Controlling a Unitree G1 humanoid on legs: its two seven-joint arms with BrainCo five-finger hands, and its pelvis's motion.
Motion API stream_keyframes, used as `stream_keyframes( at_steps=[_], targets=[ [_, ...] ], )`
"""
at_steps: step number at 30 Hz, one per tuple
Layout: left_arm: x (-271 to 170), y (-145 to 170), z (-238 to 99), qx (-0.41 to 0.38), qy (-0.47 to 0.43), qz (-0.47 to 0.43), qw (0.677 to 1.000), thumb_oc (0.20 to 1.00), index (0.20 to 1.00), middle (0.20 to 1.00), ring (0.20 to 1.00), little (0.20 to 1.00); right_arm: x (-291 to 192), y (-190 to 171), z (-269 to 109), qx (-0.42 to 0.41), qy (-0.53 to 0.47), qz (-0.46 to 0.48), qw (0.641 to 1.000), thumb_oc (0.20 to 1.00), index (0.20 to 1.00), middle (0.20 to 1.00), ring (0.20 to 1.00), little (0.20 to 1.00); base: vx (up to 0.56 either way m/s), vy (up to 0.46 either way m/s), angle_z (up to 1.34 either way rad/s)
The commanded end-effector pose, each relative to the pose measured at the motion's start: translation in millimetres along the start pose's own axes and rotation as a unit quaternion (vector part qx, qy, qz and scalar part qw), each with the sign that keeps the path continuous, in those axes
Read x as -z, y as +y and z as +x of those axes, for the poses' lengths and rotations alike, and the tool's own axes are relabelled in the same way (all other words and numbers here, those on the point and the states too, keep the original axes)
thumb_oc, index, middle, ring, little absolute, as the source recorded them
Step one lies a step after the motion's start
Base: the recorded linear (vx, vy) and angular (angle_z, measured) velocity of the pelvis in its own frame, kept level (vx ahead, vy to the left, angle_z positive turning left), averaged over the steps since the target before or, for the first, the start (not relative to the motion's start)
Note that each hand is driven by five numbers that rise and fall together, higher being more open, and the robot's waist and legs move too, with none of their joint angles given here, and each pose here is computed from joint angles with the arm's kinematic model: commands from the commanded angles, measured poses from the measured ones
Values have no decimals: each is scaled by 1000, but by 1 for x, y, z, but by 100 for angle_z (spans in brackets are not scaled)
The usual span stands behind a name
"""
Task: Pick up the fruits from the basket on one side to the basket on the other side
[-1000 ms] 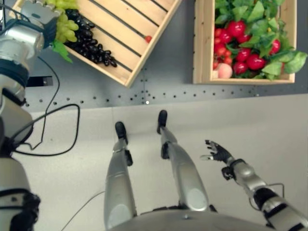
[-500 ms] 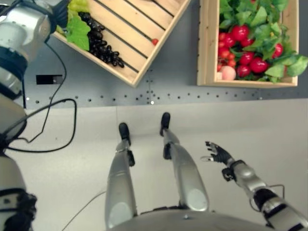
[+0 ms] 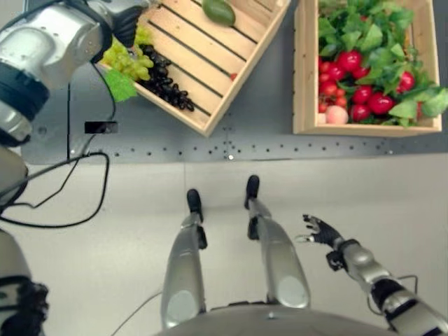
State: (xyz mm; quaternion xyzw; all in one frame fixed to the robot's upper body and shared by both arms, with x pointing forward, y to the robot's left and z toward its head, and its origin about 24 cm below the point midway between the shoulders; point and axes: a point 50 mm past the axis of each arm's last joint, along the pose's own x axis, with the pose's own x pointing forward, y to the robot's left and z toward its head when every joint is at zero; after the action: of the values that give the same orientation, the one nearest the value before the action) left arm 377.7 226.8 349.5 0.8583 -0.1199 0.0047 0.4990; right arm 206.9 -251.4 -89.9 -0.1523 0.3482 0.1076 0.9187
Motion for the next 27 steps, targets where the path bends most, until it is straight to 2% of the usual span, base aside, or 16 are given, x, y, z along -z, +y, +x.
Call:
stream_keyframes(
  at_steps=[1, 19, 27],
  targets=[
    [31, 34, -10, -67, 51, -30, 996, 1000, 1000, 1000, 1000, 1000, 19, -27, -15, 38, 35, -1, 999, 1000, 1000, 1000, 1000, 1000, 0, 0, 0],
    [49, -8, -6, -46, 142, -42, 988, 1000, 1000, 1000, 1000, 1000, -18, -23, -13, 23, -56, -15, 998, 1000, 1000, 1000, 1000, 1000, 11, -4, -1],
    [47, -8, -1, -49, 157, -42, 986, 1000, 1000, 1000, 1000, 1000, -32, -19, -12, 14, -88, -17, 996, 1000, 1000, 1000, 1000, 1000, 30, -3, -4]
  ],
)
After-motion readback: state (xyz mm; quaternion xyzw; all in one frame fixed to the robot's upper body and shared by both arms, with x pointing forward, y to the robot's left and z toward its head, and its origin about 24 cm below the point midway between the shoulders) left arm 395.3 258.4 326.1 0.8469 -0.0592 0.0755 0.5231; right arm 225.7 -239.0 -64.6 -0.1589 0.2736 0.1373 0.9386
